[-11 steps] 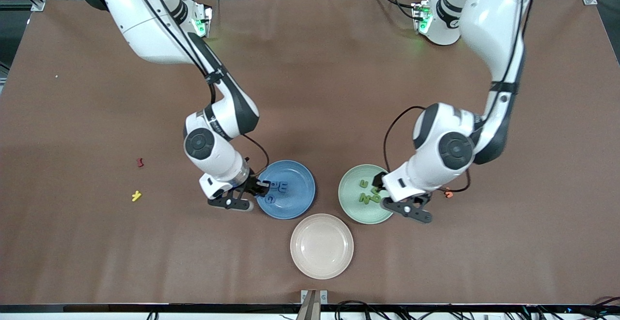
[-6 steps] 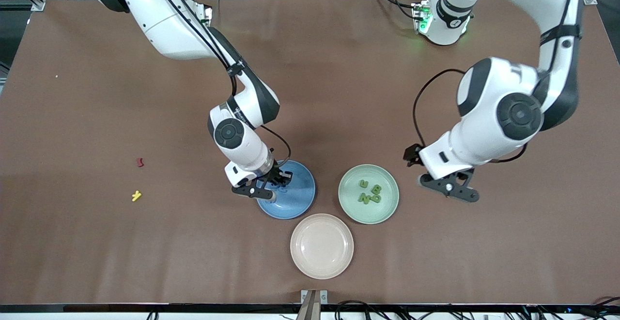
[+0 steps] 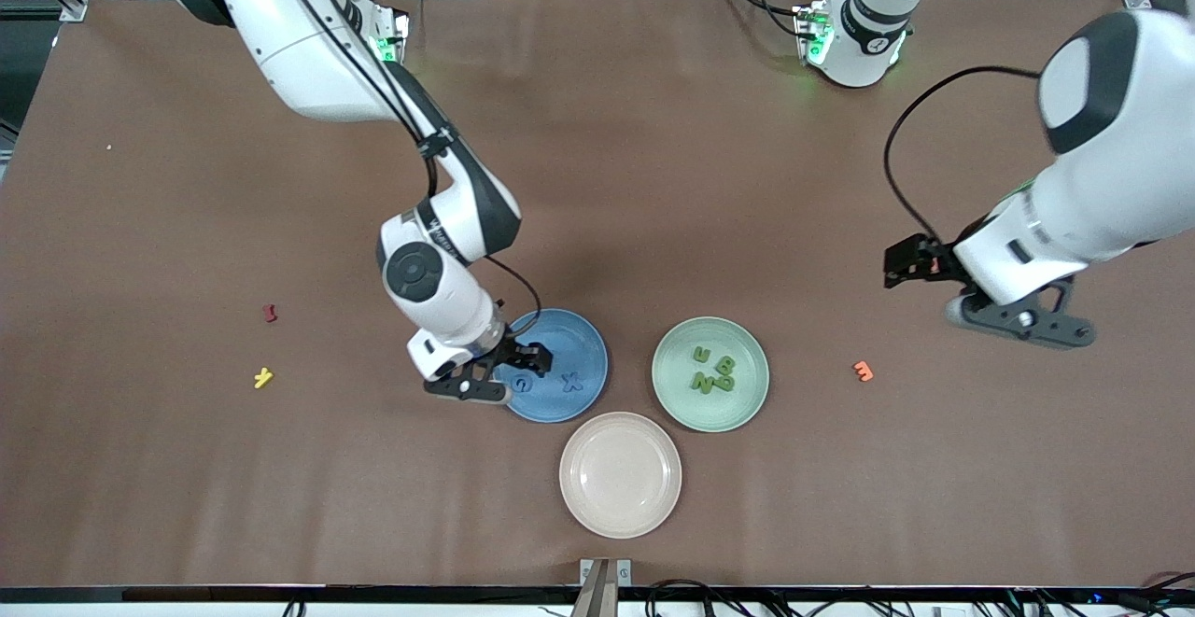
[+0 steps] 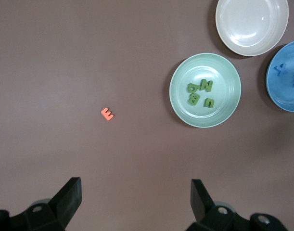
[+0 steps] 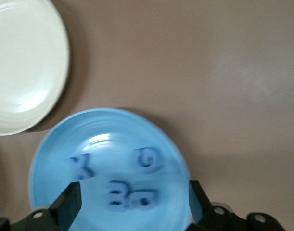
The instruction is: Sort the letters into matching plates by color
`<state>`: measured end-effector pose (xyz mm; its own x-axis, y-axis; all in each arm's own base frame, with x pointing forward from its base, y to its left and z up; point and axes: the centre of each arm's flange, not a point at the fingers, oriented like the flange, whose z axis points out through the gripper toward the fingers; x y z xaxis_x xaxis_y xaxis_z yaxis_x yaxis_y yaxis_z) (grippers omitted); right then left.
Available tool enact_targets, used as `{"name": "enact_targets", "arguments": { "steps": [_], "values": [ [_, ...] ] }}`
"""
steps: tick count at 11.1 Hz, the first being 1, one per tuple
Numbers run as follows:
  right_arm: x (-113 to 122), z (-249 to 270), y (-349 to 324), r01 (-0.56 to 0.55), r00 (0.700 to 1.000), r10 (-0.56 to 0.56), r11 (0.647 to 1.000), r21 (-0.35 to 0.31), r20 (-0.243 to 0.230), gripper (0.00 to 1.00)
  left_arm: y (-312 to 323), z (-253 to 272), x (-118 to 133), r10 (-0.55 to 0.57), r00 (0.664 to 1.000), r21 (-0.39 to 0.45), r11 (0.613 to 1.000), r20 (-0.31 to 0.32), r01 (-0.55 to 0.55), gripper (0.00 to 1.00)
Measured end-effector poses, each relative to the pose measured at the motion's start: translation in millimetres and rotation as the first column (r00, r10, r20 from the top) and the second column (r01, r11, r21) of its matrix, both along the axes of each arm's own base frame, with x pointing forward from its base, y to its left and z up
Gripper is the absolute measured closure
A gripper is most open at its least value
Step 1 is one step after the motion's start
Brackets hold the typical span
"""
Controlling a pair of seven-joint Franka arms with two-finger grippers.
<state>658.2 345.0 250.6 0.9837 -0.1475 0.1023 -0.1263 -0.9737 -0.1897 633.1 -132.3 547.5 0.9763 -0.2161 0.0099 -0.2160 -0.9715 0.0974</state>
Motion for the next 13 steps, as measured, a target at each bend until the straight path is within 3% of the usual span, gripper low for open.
{"name": "enact_targets", "arguments": {
  "steps": [3,5,7,10,13],
  "values": [
    [33,24,-94,-0.131,0.991,0.127,0.989,-0.075,-0.051,0.00,35,39,-14,0.041,0.999,0.011,0.999,0.027,-0.042,0.00],
    [49,44,-163,-0.161,0.985,0.155,0.982,-0.096,-0.072,0.00,52,56,-25,0.055,0.998,0.053,0.997,0.034,-0.057,0.00],
    [62,54,-232,-0.172,0.984,0.165,0.979,-0.112,-0.066,0.00,63,76,-34,0.067,0.996,0.067,0.995,0.061,-0.071,0.00],
    [65,73,-324,-0.170,0.984,0.161,0.975,-0.140,-0.077,0.00,85,91,-40,0.100,0.992,0.074,0.992,0.083,-0.106,0.00],
    [49,124,-370,-0.183,0.979,0.159,0.963,-0.199,-0.129,0.00,90,95,-42,0.141,0.986,0.079,0.986,0.091,-0.148,0.00]
  ]
}}
